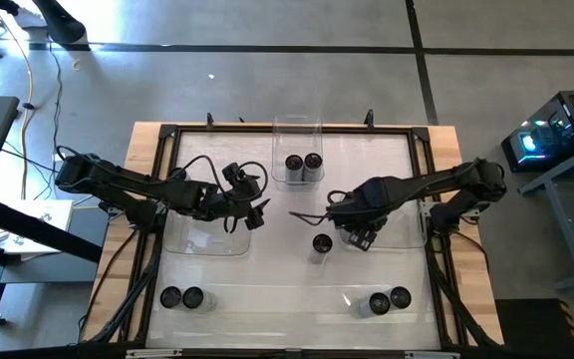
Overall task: Sort soda cans
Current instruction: Put the white-yellow soda can into the bottom right transparent bin, then put the middle right white-pink soda can into the bottom left transparent bin
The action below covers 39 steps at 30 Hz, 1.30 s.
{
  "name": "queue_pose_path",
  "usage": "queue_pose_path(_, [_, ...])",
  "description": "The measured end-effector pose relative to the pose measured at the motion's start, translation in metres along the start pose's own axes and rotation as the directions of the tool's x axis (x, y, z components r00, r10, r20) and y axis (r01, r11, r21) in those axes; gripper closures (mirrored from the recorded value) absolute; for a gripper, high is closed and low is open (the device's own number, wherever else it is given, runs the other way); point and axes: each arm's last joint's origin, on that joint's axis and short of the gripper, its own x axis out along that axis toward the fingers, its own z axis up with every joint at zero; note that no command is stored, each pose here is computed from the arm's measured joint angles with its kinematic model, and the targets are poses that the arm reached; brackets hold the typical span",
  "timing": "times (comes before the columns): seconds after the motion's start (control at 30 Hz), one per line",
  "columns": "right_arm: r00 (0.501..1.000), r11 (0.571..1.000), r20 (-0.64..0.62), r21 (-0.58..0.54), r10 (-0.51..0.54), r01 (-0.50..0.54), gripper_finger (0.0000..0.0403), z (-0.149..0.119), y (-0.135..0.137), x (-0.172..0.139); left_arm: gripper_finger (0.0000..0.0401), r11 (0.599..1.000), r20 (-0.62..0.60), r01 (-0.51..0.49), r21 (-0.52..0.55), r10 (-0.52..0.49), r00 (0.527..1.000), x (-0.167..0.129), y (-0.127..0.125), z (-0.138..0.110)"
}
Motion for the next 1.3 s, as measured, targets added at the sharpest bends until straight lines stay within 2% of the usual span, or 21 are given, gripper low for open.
queue_pose_path(0.17, [1.0,1.0,-0.016,-0.017,0.018,-0.018,0.0135,0.0,0.001,0.0,0.008,1.0,0.0,0.0,0.0,0.0,1.0,0.0,0.0,0.0])
queue_pose_path(0.4, [1.0,0.999,-0.017,-0.023,0.024,-0.025,0.0085,0.0,0.001,0.0,0.008,1.0,0.0,0.0,0.0,0.0,1.0,0.0,0.0,0.0])
queue_pose_path(0.57, [1.0,0.999,-0.007,-0.021,0.027,-0.027,0.0076,-0.002,-0.001,-0.002,0.008,1.0,0.0,0.0,0.0,0.0,1.0,0.0,0.0,0.0])
queue_pose_path(0.7, [0.999,0.999,0.041,-0.027,0.03,-0.029,0.0075,-0.01,-0.003,-0.014,0.008,1.0,0.0,0.0,0.0,0.0,1.0,0.0,0.0,0.0])
queue_pose_path(0.87, [0.979,0.998,0.195,-0.021,0.065,-0.063,0.0075,-0.024,-0.004,-0.048,0.008,1.0,0.001,0.0,-0.001,0.0,1.0,0.0,0.0,0.0])
queue_pose_path(1.0, [0.933,0.997,0.352,-0.033,0.071,-0.063,0.0075,-0.039,-0.002,-0.073,0.008,1.0,0.002,0.0,-0.003,0.0,1.0,0.0,0.0,0.0])
queue_pose_path(1.1, [0.877,0.995,0.472,-0.09,0.087,-0.05,0.0075,-0.048,0.011,-0.083,0.008,1.0,0.002,0.0,-0.003,0.0,1.0,0.0,0.0,0.0])
queue_pose_path(1.3, [0.702,0.965,0.682,-0.259,0.203,-0.027,0.0075,-0.056,0.058,-0.07,0.008,1.0,0.002,0.0,-0.011,0.0,1.0,0.0,0.0,0.0])
